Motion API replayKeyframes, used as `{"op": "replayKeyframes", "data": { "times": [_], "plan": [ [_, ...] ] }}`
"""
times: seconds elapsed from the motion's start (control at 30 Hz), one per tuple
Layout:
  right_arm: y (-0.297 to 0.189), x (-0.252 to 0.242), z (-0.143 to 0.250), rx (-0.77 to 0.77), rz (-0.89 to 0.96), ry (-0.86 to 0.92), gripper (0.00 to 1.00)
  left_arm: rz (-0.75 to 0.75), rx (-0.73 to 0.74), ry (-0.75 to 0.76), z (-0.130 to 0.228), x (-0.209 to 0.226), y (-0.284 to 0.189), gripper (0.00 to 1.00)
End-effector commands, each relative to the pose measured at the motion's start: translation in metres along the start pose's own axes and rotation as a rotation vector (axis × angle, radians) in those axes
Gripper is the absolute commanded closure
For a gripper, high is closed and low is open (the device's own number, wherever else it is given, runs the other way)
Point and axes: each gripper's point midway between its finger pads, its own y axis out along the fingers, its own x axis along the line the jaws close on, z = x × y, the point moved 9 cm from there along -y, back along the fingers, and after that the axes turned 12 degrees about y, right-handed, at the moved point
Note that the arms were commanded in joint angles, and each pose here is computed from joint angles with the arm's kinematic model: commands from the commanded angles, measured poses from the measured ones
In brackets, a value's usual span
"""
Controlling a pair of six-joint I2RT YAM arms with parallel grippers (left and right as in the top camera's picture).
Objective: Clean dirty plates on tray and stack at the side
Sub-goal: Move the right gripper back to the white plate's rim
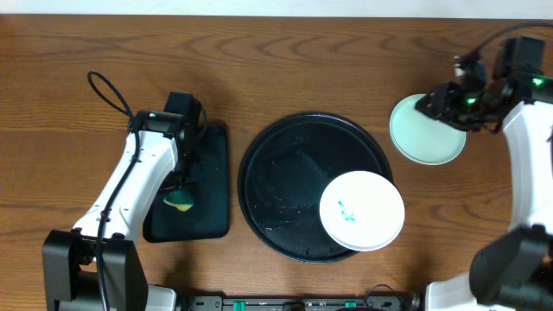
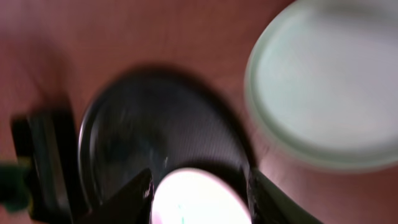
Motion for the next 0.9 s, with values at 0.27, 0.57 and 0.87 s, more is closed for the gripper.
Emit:
{"op": "replayKeyframes", "data": {
  "times": [0.27, 0.57, 0.87],
  "plan": [
    [0.025, -0.01, 0.072, 0.198, 0.587, 0.239, 0.6, -0.019, 0.012, 0.014, 0.001, 0.003, 0.004, 0.93],
    [0.059, -0.038, 0.117, 0.349, 0.696, 0.299, 0.62, -0.015, 0.013, 0.014, 0.001, 0.002, 0.004, 0.93],
    [0.087, -0.06, 0.144, 0.39, 0.71, 0.341, 0.62, -0.014, 0.013, 0.014, 0.001, 0.002, 0.004, 0.92]
  ]
}}
